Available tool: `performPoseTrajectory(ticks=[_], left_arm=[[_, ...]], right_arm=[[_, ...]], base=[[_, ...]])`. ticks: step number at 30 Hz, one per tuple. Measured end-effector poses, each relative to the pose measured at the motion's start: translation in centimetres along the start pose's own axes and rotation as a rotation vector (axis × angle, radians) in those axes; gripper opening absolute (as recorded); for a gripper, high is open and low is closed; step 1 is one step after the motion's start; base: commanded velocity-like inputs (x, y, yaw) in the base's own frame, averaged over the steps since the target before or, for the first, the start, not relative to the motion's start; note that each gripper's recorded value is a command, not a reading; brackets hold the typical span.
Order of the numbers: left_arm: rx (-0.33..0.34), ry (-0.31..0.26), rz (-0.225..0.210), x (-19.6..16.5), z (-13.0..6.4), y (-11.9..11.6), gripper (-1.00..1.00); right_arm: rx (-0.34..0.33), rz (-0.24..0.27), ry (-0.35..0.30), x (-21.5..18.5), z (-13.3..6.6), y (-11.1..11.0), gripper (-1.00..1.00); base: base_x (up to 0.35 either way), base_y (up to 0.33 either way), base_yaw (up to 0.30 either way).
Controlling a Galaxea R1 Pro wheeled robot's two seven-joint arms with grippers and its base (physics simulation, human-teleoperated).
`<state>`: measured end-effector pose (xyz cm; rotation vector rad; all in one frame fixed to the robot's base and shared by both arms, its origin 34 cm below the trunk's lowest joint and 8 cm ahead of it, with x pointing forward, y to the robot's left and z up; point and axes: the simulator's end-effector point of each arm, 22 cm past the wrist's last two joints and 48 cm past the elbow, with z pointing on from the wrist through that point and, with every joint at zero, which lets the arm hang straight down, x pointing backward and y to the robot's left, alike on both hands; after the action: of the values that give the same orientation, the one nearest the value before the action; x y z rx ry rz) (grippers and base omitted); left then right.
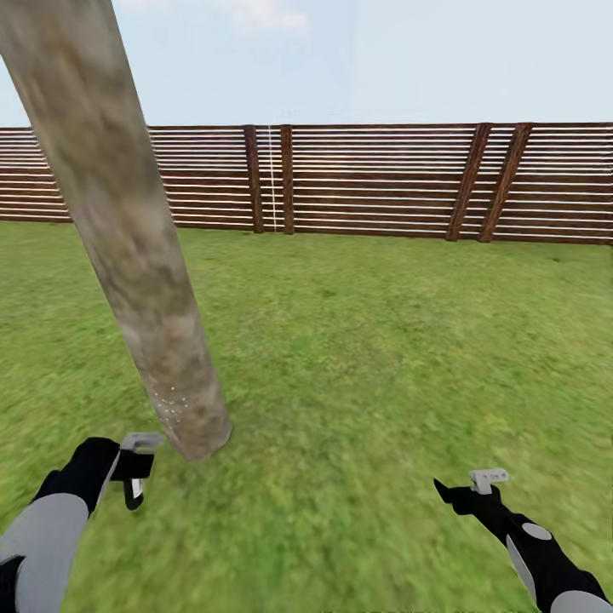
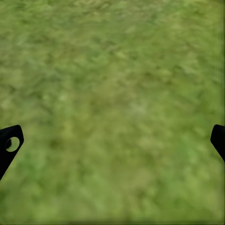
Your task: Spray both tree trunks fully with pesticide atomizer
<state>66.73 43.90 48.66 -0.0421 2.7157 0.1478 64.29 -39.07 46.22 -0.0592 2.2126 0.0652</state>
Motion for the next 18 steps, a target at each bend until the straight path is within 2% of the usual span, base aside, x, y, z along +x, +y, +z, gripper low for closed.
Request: performPoseTrajectory(ticks=[2, 4, 6, 10, 16, 18], left_arm=[[0.029, -0.009, -0.024, -2.2, -1.2, 0.0, -1.00], [0.042, -0.023, -0.012, -3.5, -1.6, 0.2, -1.00], [0.001, -0.027, -0.002, -3.9, -2.3, 3.5, -1.00], [0.012, -0.044, -0.038, -6.5, -4.3, 6.6, -1.00], [-0.026, -0.077, -0.027, -9.2, -5.8, 8.2, -1.00], [-0.049, -0.108, -0.023, -10.5, -6.8, 8.9, -1.00]], right_arm=[[0.000, 0.000, 0.000, 0.4, 0.2, 0.0, 1.00], [0.000, 0.000, 0.000, 0.8, 0.4, 0.0, 1.00], [0.001, 0.001, -0.001, 1.1, 0.6, 0.0, 1.00], [0.001, 0.000, -0.002, 1.9, 0.9, -0.1, 1.00], [0.002, 0.000, -0.002, 2.7, 1.3, -0.2, 1.00], [0.002, 0.000, -0.002, 2.7, 1.3, -0.2, 1.00]], base=[[0.000, 0.000, -0.005], [0.000, 0.000, -0.001], [0.000, 0.000, 0.000], [0.000, 0.000, 0.000], [0.000, 0.000, 0.000], [0.000, 0.000, 0.000]])
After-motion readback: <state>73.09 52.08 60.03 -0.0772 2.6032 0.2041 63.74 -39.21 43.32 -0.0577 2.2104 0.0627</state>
